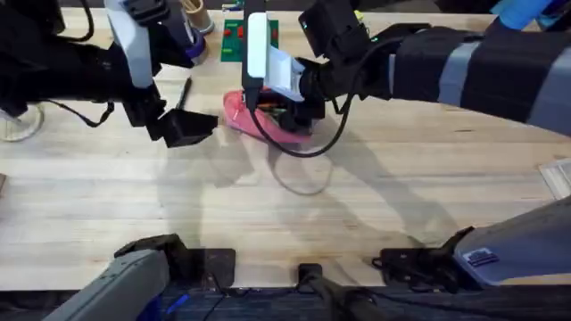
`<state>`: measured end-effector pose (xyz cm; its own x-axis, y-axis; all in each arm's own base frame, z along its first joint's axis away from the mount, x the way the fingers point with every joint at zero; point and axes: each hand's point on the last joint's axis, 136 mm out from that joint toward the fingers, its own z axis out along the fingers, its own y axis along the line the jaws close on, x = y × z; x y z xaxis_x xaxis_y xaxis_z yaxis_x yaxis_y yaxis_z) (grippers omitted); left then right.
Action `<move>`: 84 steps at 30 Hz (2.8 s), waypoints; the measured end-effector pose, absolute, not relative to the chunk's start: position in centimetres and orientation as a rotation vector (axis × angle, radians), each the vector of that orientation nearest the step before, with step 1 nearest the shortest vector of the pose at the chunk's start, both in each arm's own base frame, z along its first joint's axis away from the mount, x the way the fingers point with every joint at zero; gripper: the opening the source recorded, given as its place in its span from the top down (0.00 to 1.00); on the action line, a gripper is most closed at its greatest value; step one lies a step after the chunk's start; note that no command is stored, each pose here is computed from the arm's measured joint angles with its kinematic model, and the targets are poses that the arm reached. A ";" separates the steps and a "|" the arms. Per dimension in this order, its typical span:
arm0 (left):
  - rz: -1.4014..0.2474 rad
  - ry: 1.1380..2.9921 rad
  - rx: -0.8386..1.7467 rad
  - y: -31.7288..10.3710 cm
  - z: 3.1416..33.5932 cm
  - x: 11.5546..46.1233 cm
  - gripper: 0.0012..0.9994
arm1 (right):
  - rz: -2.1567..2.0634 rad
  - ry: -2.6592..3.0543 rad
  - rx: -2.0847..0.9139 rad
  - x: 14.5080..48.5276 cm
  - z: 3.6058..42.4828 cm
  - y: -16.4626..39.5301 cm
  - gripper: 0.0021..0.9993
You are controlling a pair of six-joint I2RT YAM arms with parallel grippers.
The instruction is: Unzip the bag, pick up the pens from the table one at a time and place them inside, then zip the bag closed.
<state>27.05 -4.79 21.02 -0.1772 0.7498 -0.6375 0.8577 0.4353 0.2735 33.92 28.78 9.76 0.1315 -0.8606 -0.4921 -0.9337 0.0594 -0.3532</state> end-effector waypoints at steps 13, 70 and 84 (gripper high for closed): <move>-0.189 1.962 1.352 -4.8 21.0 27.0 0.01 | 0.160 1.735 -1.734 34.7 10.5 29.3 0.00; 0.121 2.622 0.704 5.4 9.2 36.1 0.01 | 0.360 1.951 -0.970 34.5 25.0 23.5 0.00; 0.066 2.696 0.710 5.6 4.4 37.3 0.01 | 0.359 1.952 -0.968 34.5 25.0 23.4 0.00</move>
<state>37.27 5.62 4.38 -0.8127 0.4852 -0.3227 0.4689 0.8733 0.1324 34.49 23.44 25.02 -0.2886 -0.4878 -0.8239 -0.7489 0.6512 -0.1232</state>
